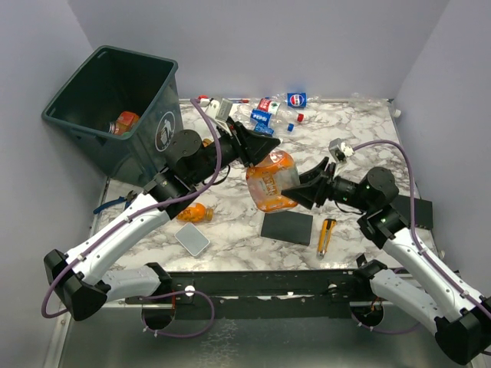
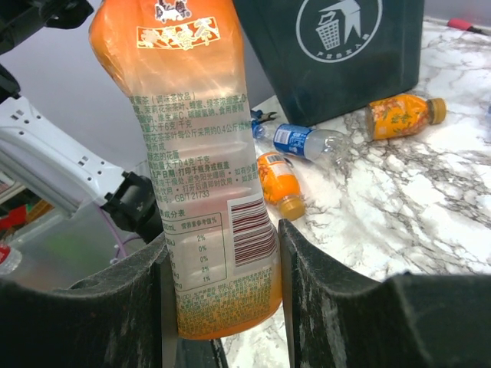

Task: Put the plastic bottles in the bin
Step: Pick up the plastic bottle at the center of the board, then place the plastic bottle in the trash bin.

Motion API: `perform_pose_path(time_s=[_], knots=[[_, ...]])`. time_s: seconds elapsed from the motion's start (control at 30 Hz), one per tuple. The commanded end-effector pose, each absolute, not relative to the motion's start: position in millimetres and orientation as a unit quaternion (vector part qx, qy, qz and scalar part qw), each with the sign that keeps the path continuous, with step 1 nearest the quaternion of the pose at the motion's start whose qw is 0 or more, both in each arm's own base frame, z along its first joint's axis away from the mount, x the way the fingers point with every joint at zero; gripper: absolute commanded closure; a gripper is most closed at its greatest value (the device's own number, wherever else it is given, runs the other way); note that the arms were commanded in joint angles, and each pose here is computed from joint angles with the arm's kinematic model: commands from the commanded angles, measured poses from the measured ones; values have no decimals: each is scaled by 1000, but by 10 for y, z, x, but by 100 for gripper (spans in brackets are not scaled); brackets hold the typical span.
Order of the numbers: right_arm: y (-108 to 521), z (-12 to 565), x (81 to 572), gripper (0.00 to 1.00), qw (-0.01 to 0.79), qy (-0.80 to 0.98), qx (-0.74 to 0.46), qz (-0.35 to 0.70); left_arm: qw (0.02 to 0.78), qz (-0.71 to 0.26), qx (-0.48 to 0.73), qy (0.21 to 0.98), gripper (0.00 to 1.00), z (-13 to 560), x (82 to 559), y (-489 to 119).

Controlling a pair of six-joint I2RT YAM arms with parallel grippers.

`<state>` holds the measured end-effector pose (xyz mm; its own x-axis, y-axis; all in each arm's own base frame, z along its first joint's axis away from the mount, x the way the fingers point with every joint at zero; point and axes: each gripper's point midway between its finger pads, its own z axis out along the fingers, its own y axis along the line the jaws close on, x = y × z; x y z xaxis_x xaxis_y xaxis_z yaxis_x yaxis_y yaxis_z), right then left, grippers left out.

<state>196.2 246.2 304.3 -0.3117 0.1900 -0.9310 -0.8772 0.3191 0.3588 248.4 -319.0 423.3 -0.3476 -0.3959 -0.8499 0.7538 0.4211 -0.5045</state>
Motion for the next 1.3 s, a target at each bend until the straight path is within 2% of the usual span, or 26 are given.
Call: perform_pose_path(time_s=[0.0, 0.07, 0.1, 0.13, 0.3, 0.47, 0.63, 0.77, 0.97, 1.13, 1.27], knots=[[2474, 3106, 1999, 79, 527, 623, -270, 512, 546, -528, 161, 630, 100, 4223, 2393, -3203], [2486, 3116, 2001, 39, 518, 628, -265, 517, 554, -520, 162, 630, 100, 4236, 2408, -3178], [2487, 3126, 1995, 6, 512, 633, -261, 519, 563, -511, 158, 630, 100, 4263, 2434, -3147], [2484, 3152, 1996, 1, 509, 636, -256, 520, 572, -500, 155, 631, 100, 4291, 2464, -3112], [2406, 3457, 1919, 0, 504, 651, -237, 516, 644, -414, 119, 633, 100, 4592, 2699, -2781], [2197, 3612, 1891, 0, 523, 675, -186, 486, 738, -275, 38, 615, 100, 5098, 2987, -2160], [1937, 3315, 2074, 0, 552, 704, -91, 438, 823, -139, -42, 550, 100, 5805, 3051, -1484], [1926, 2904, 2172, 0, 538, 721, -57, 432, 870, -8, -80, 487, 100, 6218, 2995, -1022], [2051, 2400, 2166, 0, 468, 757, -27, 456, 855, 241, -90, 450, 100, 6216, 3243, -521], [2084, 2153, 2064, 0, 437, 773, -46, 456, 838, 309, -137, 428, 100, 6002, 3528, -89], [2035, 2090, 1991, 0, 436, 778, -49, 450, 844, 320, -153, 401, 100, 6012, 3658, 3]])
